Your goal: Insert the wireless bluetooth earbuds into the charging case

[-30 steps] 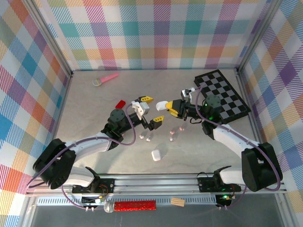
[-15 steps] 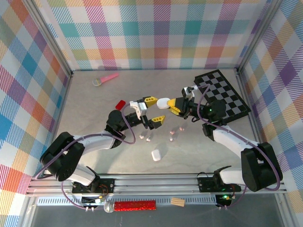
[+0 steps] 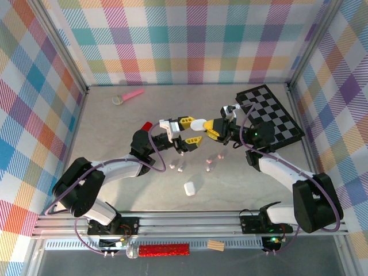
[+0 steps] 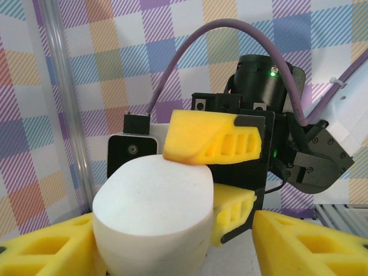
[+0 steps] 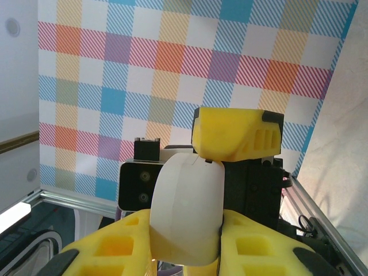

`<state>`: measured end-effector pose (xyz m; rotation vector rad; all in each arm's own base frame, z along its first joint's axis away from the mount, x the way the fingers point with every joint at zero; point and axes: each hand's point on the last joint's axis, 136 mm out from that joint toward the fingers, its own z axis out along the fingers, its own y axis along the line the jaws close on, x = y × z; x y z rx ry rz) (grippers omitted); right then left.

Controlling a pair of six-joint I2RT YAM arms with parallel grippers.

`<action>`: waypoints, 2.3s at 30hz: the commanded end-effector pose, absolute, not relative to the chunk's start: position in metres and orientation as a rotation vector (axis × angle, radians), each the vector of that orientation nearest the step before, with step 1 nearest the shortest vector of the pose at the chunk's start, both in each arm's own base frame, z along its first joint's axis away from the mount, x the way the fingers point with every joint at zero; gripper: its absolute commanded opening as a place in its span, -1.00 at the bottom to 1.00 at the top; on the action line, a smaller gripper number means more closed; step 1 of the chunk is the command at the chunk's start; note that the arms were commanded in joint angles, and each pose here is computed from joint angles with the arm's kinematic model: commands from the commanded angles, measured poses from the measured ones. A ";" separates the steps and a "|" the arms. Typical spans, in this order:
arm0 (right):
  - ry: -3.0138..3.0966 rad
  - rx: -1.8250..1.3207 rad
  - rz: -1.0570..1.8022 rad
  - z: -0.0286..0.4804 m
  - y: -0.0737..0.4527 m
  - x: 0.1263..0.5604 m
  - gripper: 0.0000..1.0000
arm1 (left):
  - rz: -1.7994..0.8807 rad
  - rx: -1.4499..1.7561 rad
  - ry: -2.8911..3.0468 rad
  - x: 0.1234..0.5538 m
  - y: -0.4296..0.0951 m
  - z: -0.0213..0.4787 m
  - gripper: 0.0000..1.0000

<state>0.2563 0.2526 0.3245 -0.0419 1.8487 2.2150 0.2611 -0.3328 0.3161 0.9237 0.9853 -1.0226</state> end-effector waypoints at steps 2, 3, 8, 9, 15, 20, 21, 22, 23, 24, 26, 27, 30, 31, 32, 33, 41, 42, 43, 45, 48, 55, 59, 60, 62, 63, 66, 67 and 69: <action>1.805 -0.105 2.199 0.335 0.250 0.250 -0.69 | -1.024 0.949 0.903 0.255 -0.332 0.329 0.20; 1.810 -0.106 2.192 0.334 0.250 0.250 -0.69 | -1.024 0.949 0.904 0.256 -0.333 0.329 0.18; 1.824 -0.105 2.182 0.332 0.250 0.250 -0.70 | -1.032 0.947 0.906 0.256 -0.333 0.330 0.06; 1.824 -0.103 2.182 0.332 0.250 0.250 -0.70 | -1.033 0.947 0.907 0.257 -0.333 0.330 0.04; 1.833 -0.092 2.181 0.329 0.250 0.251 -0.70 | -1.039 0.947 0.907 0.256 -0.333 0.330 -0.09; 1.854 -0.083 2.168 0.324 0.250 0.252 -0.70 | -1.046 0.949 0.905 0.255 -0.334 0.331 -0.12; 1.858 -0.081 2.166 0.324 0.251 0.252 -0.70 | -1.047 0.949 0.906 0.255 -0.334 0.331 -0.13; 1.860 -0.081 2.161 0.323 0.251 0.252 -0.67 | -1.045 0.949 0.906 0.255 -0.334 0.331 -0.13; 1.865 -0.085 2.153 0.323 0.251 0.252 -0.59 | -1.047 0.949 0.908 0.255 -0.334 0.331 -0.13; 1.873 -0.081 2.140 0.322 0.250 0.252 -0.42 | -1.045 0.946 0.911 0.255 -0.333 0.331 -0.14; 1.910 -0.081 2.083 0.318 0.250 0.252 -0.14 | -1.043 0.945 0.918 0.255 -0.332 0.329 -0.14; 1.941 -0.082 2.031 0.315 0.249 0.251 0.04 | -1.045 0.946 0.929 0.256 -0.331 0.327 -0.14; 2.042 -0.103 1.815 0.307 0.240 0.246 0.41 | -1.047 0.956 0.970 0.255 -0.327 0.318 -0.14; 2.059 -0.124 1.742 0.307 0.237 0.244 0.48 | -1.045 0.960 0.986 0.255 -0.325 0.315 -0.14; 2.070 -0.152 1.650 0.308 0.232 0.243 0.56 | -1.045 0.966 1.002 0.253 -0.324 0.311 -0.14; 2.079 -0.196 1.557 0.308 0.227 0.241 0.61 | -1.046 0.973 1.019 0.252 -0.323 0.308 -0.14; 2.001 -0.787 0.814 0.313 0.198 0.223 0.83 | -1.146 1.111 1.205 0.237 -0.323 0.288 -0.14; 1.937 -0.877 0.777 0.317 0.201 0.219 0.86 | -1.154 1.117 1.214 0.235 -0.323 0.289 -0.14; 1.882 -0.938 0.749 0.321 0.205 0.215 0.88 | -1.158 1.119 1.219 0.234 -0.323 0.289 -0.14; 1.807 -1.017 0.718 0.327 0.211 0.211 0.90 | -1.160 1.119 1.223 0.233 -0.322 0.290 -0.14; 1.764 -1.088 0.696 0.328 0.220 0.211 0.92 | -1.161 1.119 1.221 0.231 -0.321 0.292 -0.14; 1.754 -1.152 0.617 0.314 0.236 0.228 0.93 | -1.172 1.110 1.202 0.229 -0.320 0.297 -0.13; 1.747 -1.149 0.592 0.313 0.240 0.236 0.93 | -1.179 1.115 1.186 0.226 -0.320 0.299 -0.13; 1.744 -1.147 0.587 0.313 0.240 0.238 0.93 | -1.181 1.116 1.185 0.226 -0.320 0.300 -0.13; 1.742 -1.139 0.581 0.314 0.241 0.241 0.93 | -1.185 1.119 1.178 0.224 -0.320 0.301 -0.13; 1.743 -1.135 0.572 0.314 0.241 0.243 0.93 | -1.187 1.116 1.176 0.224 -0.320 0.302 -0.13; 1.750 -1.128 0.539 0.312 0.239 0.249 0.93 | -1.197 1.106 1.168 0.223 -0.319 0.304 -0.13; 1.750 -1.126 0.531 0.312 0.239 0.250 0.93 | -1.201 1.107 1.165 0.222 -0.320 0.304 -0.13; 1.744 -1.127 0.524 0.313 0.239 0.252 0.93 | -1.202 1.105 1.167 0.223 -0.320 0.304 -0.13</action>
